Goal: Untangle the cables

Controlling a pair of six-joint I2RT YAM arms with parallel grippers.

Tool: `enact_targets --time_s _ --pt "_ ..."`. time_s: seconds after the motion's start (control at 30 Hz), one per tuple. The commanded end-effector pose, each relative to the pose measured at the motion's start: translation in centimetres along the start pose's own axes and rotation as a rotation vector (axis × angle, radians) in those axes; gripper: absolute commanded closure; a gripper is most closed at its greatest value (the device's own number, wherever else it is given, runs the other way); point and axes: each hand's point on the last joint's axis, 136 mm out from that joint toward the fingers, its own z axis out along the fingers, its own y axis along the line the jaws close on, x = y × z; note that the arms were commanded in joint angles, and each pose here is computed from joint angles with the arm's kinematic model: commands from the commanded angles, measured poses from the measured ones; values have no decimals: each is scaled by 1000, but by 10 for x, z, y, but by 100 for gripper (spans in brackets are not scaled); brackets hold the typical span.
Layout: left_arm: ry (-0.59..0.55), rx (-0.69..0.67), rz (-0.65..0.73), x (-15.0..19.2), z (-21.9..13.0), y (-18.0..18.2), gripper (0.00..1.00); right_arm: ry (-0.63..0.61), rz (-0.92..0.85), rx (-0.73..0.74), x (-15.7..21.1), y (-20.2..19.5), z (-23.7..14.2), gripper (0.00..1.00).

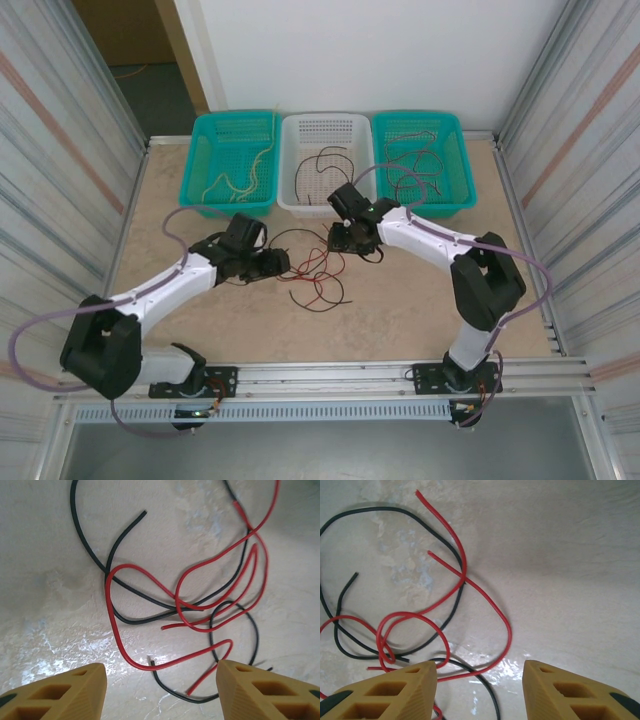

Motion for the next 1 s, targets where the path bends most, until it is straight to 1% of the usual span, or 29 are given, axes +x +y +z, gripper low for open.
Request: enact_targets --time_s 0.0,0.1,0.17,0.37,0.4,0.47,0.5,0.57,0.8,0.9,0.97 --pt "18 -18 -24 5 13 5 40 2 -19 -44 -6 16 -3 53" --pt "25 -49 -41 4 21 10 42 5 -31 -67 -3 20 -4 53" --pt "39 -59 -39 3 27 11 45 20 -25 -102 1 25 -5 53" --pt "80 -47 -39 2 45 6 63 4 -23 -125 -1 29 -12 53" --pt "84 -56 -34 2 45 6 69 -4 -11 -142 -2 31 -16 53" --pt "72 -90 -8 1 40 7 93 -24 5 -203 -7 38 -26 53" --pt "48 -101 19 -2 34 4 99 -35 12 -234 -10 42 -31 53" --pt "-3 -106 83 -7 17 -8 100 -55 15 -273 -17 48 -43 52" --pt "-124 -11 374 -11 -47 -73 100 -138 12 -357 -32 57 -80 52" --pt "-183 72 436 -15 -74 -95 100 -178 1 -407 -32 60 -98 51" --pt "-226 100 465 -20 -91 -104 100 -199 -17 -425 -32 60 -108 50"
